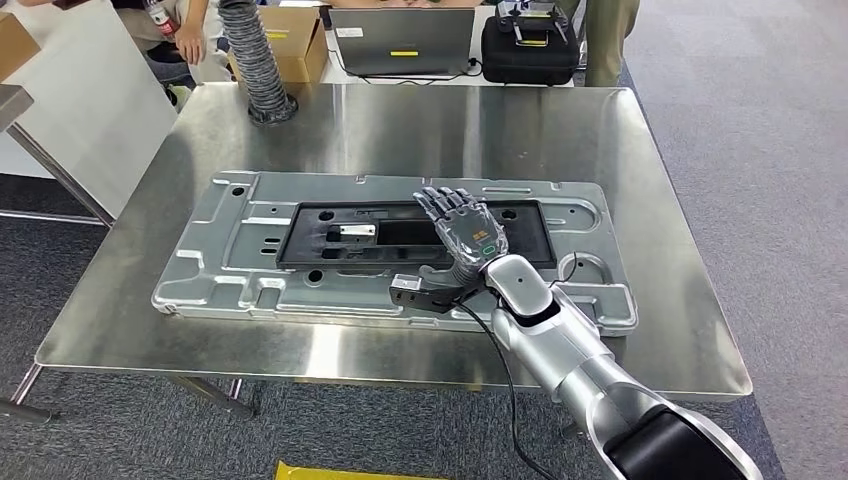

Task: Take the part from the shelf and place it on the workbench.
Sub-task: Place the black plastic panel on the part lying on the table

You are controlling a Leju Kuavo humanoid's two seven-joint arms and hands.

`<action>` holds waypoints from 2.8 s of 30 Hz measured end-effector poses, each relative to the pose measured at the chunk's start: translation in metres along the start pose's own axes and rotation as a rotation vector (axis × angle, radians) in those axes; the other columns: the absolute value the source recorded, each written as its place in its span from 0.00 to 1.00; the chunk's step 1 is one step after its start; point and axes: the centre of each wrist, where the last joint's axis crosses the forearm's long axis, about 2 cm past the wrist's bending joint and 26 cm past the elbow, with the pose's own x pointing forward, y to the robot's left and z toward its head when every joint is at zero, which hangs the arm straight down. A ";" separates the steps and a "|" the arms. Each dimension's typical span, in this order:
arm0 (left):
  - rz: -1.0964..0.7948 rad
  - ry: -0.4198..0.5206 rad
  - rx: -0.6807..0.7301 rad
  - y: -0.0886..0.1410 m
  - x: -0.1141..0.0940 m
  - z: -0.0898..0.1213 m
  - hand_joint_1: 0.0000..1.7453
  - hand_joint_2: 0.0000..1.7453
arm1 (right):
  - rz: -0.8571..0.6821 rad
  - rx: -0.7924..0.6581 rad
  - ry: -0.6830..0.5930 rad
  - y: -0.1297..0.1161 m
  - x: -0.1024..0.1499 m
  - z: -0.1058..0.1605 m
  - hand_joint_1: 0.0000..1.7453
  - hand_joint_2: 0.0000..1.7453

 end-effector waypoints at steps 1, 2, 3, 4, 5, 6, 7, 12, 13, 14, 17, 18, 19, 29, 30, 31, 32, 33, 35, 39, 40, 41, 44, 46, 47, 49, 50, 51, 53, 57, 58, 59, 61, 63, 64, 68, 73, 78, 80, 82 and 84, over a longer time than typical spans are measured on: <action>0.001 -0.001 -0.001 0.000 0.000 0.000 0.00 0.00 | -0.009 -0.002 0.000 0.000 0.000 0.000 0.00 0.00; 0.002 -0.002 -0.002 -0.001 0.001 0.000 0.00 0.00 | -0.020 -0.004 -0.001 0.001 0.000 0.001 0.00 0.00; 0.002 -0.003 -0.003 -0.001 0.001 0.000 0.00 0.00 | -0.034 -0.004 -0.001 0.002 0.000 0.001 0.00 0.00; 0.003 -0.004 -0.003 -0.001 0.001 -0.001 0.00 0.00 | -0.052 -0.003 -0.003 0.004 0.001 0.002 0.00 0.00; 0.005 -0.004 -0.004 -0.001 0.001 -0.001 0.00 0.00 | -0.074 0.000 -0.006 0.005 0.002 0.003 0.00 0.00; 0.007 -0.005 -0.004 -0.001 0.001 -0.001 0.00 0.00 | -0.100 0.004 -0.010 0.007 0.003 0.004 0.00 0.00; 0.008 -0.005 -0.006 -0.001 0.001 -0.001 0.00 0.00 | -0.128 0.009 -0.014 0.007 0.003 0.005 0.00 0.00; 0.012 -0.007 -0.013 -0.002 0.002 -0.001 0.00 0.00 | -0.266 0.051 -0.028 0.011 0.003 0.008 0.00 0.00; 0.013 -0.007 -0.013 -0.002 0.002 -0.001 0.00 0.00 | -0.280 0.053 -0.030 0.012 0.003 0.008 0.00 0.00; 0.013 -0.007 -0.014 -0.002 0.002 -0.001 0.00 0.00 | -0.287 0.049 -0.031 0.010 0.003 0.008 0.00 0.00; 0.015 -0.010 -0.015 -0.002 0.002 -0.001 0.00 0.00 | -0.282 0.015 -0.035 -0.001 0.000 0.001 0.00 0.00; 0.016 -0.011 -0.014 -0.002 0.002 -0.001 0.00 0.00 | -0.275 0.003 -0.036 -0.005 -0.001 -0.002 0.00 0.00; 0.017 -0.012 -0.012 -0.002 0.002 -0.001 0.00 0.00 | -0.267 -0.007 -0.036 -0.009 -0.001 -0.004 0.00 0.00; 0.027 0.006 0.016 0.000 0.000 0.000 0.00 0.00 | -0.190 -0.097 -0.055 -0.046 0.001 -0.022 0.00 0.00; 0.026 0.012 0.020 0.000 0.000 0.000 0.00 0.00 | -0.185 -0.108 -0.057 -0.049 0.002 -0.023 0.00 0.00; 0.025 0.019 0.025 0.000 0.000 0.000 0.00 0.00 | -0.181 -0.121 -0.060 -0.053 0.002 -0.025 0.00 0.00; 0.022 0.025 0.031 0.000 0.000 0.000 0.00 0.00 | -0.176 -0.133 -0.062 -0.057 0.003 -0.026 0.00 0.00; 0.018 0.032 0.038 0.000 0.000 0.000 0.00 0.00 | -0.171 -0.144 -0.065 -0.061 0.004 -0.027 0.00 0.00; 0.011 0.047 0.054 0.001 0.000 0.000 0.00 0.00 | -0.163 -0.161 -0.071 -0.066 0.005 -0.028 0.00 0.00; 0.004 0.066 0.074 0.002 -0.002 0.001 0.00 0.00 | -0.153 -0.191 -0.086 -0.074 0.008 -0.031 0.00 0.00; 0.004 0.068 0.076 0.002 -0.002 0.001 0.00 0.00 | -0.151 -0.195 -0.089 -0.075 0.008 -0.031 0.00 0.00; 0.004 0.070 0.077 0.002 -0.002 0.001 0.00 0.00 | -0.150 -0.195 -0.091 -0.075 0.009 -0.031 0.00 0.00; 0.004 0.073 0.077 0.002 -0.003 0.001 0.00 0.00 | -0.150 -0.191 -0.097 -0.073 0.011 -0.030 0.00 0.00; 0.004 0.075 0.077 0.002 -0.003 0.001 0.00 0.00 | -0.146 -0.199 -0.102 -0.075 0.013 -0.030 0.00 0.00; 0.004 0.077 0.077 0.001 -0.003 0.001 0.00 0.00 | -0.143 -0.204 -0.104 -0.077 0.013 -0.031 0.00 0.00; 0.004 0.081 0.078 0.001 -0.003 0.001 0.00 0.00 | -0.137 -0.211 -0.107 -0.078 0.015 -0.031 0.00 0.00; 0.003 0.083 0.080 0.001 -0.003 0.001 0.00 0.00 | -0.135 -0.212 -0.107 -0.079 0.015 -0.031 0.00 0.00; 0.002 0.085 0.082 0.001 -0.003 0.001 0.00 0.00 | -0.133 -0.212 -0.107 -0.079 0.016 -0.031 0.00 0.00; 0.000 0.089 0.087 0.001 -0.002 0.001 0.00 0.00 | -0.130 -0.216 -0.107 -0.080 0.017 -0.031 0.00 0.00; -0.001 0.097 0.091 0.001 -0.002 0.001 0.00 0.00 | -0.130 -0.216 -0.112 -0.081 0.020 -0.031 0.00 0.00; 0.000 0.099 0.091 0.001 -0.002 0.001 0.00 0.00 | -0.131 -0.212 -0.113 -0.080 0.020 -0.031 0.00 0.00; 0.000 0.100 0.091 0.001 -0.002 0.001 0.00 0.00 | -0.131 -0.209 -0.114 -0.079 0.021 -0.031 0.00 0.00; 0.002 0.100 0.089 0.001 -0.002 0.001 0.00 0.00 | -0.130 -0.208 -0.116 -0.079 0.021 -0.031 0.00 0.00; 0.003 0.098 0.089 0.002 -0.002 0.001 0.00 0.00 | -0.128 -0.211 -0.117 -0.080 0.021 -0.031 0.00 0.00; 0.003 0.097 0.089 0.002 -0.002 0.001 0.00 0.00 | -0.128 -0.213 -0.117 -0.081 0.021 -0.031 0.00 0.00; 0.003 0.097 0.092 0.003 -0.003 0.001 0.00 0.00 | -0.126 -0.214 -0.118 -0.082 0.021 -0.032 0.00 0.00; 0.003 0.097 0.092 0.003 -0.002 0.001 0.00 0.00 | -0.127 -0.214 -0.119 -0.081 0.021 -0.031 0.00 0.00; 0.004 0.097 0.089 0.002 -0.002 0.001 0.00 0.00 | -0.124 -0.215 -0.120 -0.082 0.021 -0.032 0.00 0.00; 0.005 0.097 0.088 0.002 -0.002 0.001 0.00 0.00 | -0.122 -0.218 -0.121 -0.083 0.021 -0.032 0.00 0.00; 0.004 0.098 0.089 0.002 -0.002 0.001 0.00 0.00 | -0.122 -0.218 -0.120 -0.084 0.021 -0.032 0.00 0.00; 0.004 0.098 0.091 0.002 -0.002 0.001 0.00 0.00 | -0.122 -0.219 -0.120 -0.084 0.021 -0.033 0.00 0.00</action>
